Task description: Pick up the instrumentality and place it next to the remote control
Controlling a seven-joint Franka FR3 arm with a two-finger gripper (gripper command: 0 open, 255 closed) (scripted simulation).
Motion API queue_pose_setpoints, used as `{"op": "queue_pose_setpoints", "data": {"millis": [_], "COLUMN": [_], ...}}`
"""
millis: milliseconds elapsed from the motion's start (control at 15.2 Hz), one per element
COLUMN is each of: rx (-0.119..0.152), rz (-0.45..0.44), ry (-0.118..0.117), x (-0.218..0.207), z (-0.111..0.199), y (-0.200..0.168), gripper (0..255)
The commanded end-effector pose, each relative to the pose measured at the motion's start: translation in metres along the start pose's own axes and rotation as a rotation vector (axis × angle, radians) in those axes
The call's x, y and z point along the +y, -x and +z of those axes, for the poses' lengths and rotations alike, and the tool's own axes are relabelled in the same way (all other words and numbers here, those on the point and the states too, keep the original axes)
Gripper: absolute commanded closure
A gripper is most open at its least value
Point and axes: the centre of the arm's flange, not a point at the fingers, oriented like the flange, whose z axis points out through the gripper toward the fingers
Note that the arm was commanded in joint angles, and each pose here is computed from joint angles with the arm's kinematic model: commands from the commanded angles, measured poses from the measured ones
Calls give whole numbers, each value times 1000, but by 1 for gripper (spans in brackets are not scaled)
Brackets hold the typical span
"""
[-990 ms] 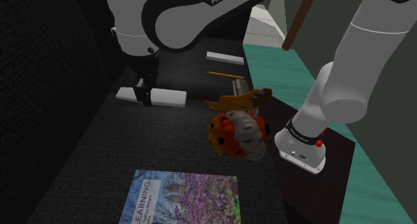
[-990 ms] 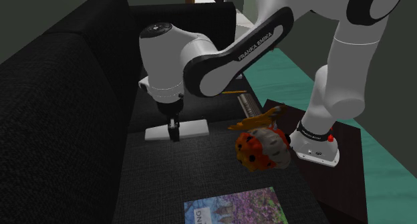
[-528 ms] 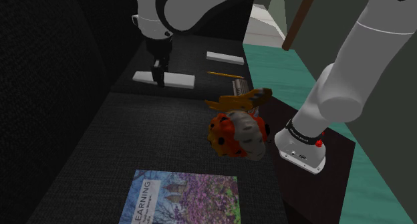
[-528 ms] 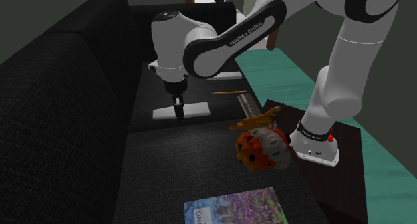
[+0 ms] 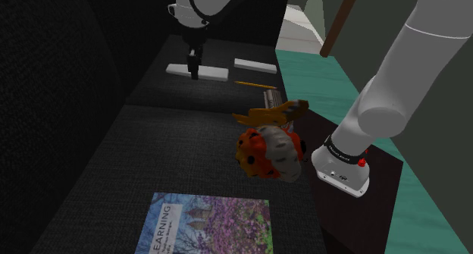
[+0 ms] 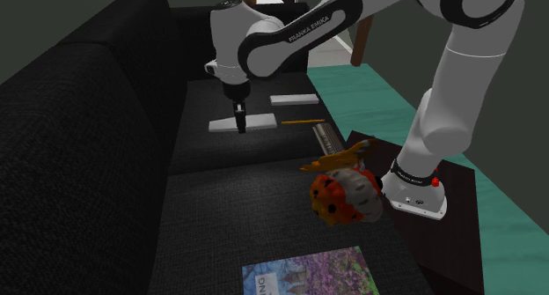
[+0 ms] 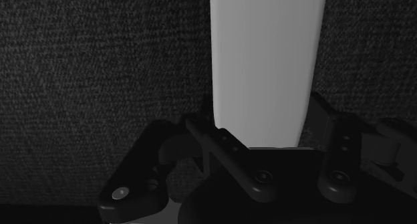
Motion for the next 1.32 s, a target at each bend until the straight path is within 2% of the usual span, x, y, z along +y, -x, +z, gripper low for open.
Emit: {"op": "queue_pose_setpoints", "data": {"millis": [0, 1254], "rx": [1, 1], "rz": [-2, -2], "ry": [0, 0], "x": [26, 272], "z": [1, 2], "y": [6, 56], "gripper": [255, 255]}}
